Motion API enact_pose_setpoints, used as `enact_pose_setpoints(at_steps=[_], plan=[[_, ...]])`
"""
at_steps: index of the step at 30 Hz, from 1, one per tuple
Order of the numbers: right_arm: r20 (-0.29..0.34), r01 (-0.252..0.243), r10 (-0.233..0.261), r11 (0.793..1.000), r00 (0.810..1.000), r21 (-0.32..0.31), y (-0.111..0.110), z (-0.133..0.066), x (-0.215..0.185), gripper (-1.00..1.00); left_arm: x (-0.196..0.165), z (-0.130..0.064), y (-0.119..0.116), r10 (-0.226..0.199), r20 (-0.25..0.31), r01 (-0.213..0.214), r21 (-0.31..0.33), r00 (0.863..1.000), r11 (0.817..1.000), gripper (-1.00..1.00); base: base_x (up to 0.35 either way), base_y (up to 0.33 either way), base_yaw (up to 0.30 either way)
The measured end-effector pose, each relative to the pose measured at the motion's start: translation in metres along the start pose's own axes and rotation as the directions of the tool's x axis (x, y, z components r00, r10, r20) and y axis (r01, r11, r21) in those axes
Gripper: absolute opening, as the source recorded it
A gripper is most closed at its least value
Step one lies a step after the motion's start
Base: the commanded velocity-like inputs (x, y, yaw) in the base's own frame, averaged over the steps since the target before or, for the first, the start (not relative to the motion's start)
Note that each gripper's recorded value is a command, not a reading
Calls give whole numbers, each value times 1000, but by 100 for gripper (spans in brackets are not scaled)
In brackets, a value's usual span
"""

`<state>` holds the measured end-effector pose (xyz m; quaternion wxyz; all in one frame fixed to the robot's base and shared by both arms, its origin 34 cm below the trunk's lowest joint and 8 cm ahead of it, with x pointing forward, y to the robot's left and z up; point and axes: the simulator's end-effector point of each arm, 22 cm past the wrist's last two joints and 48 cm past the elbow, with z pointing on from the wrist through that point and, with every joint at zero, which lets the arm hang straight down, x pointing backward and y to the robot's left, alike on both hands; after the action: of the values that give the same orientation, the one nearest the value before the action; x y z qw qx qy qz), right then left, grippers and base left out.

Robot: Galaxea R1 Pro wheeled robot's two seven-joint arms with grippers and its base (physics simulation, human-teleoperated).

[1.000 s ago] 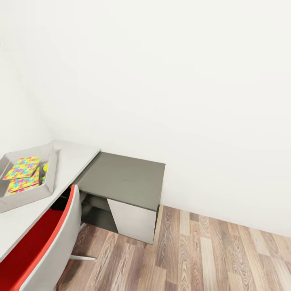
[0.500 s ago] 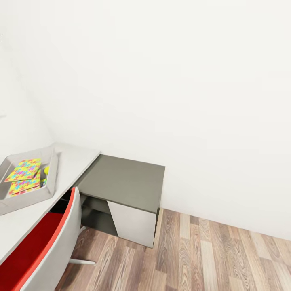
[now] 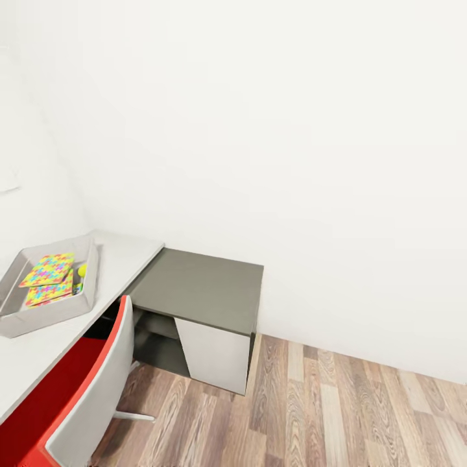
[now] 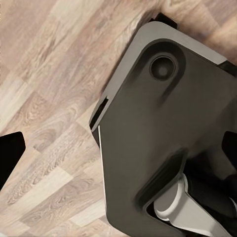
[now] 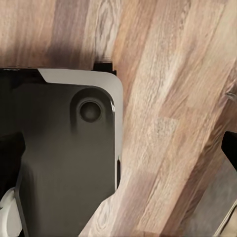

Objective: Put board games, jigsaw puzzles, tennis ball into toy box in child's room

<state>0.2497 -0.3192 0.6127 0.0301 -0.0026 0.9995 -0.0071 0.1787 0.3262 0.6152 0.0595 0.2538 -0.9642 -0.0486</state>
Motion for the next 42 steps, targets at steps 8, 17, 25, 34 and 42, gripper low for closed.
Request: enact_pose_setpoints(at_steps=[8,17,25,34,42], plan=[[31,3,-3,1000,1000,0,0,-2,-4,100,-4,-2,-1,1,12,-1,3,1000,1000,100,-104,0,0],[36,5,-5,1000,999,-2,3,-3,3,100,-8,-3,-4,-2,23,1,10,1000,1000,100,-27,0,0],[35,4,-4,1000,999,-1,3,-4,6,100,-7,-4,-3,-6,26,5,11,1000,1000,100,-8,0,0],[30,1,-2,1000,1000,3,2,-6,9,100,7,-2,10,-9,8,9,-10,1000,1000,100,-2,0,0],[31,1,-1,1000,1000,8,1,-6,10,100,33,0,30,-11,-24,10,-40,1000,999,100,0,0,2]])
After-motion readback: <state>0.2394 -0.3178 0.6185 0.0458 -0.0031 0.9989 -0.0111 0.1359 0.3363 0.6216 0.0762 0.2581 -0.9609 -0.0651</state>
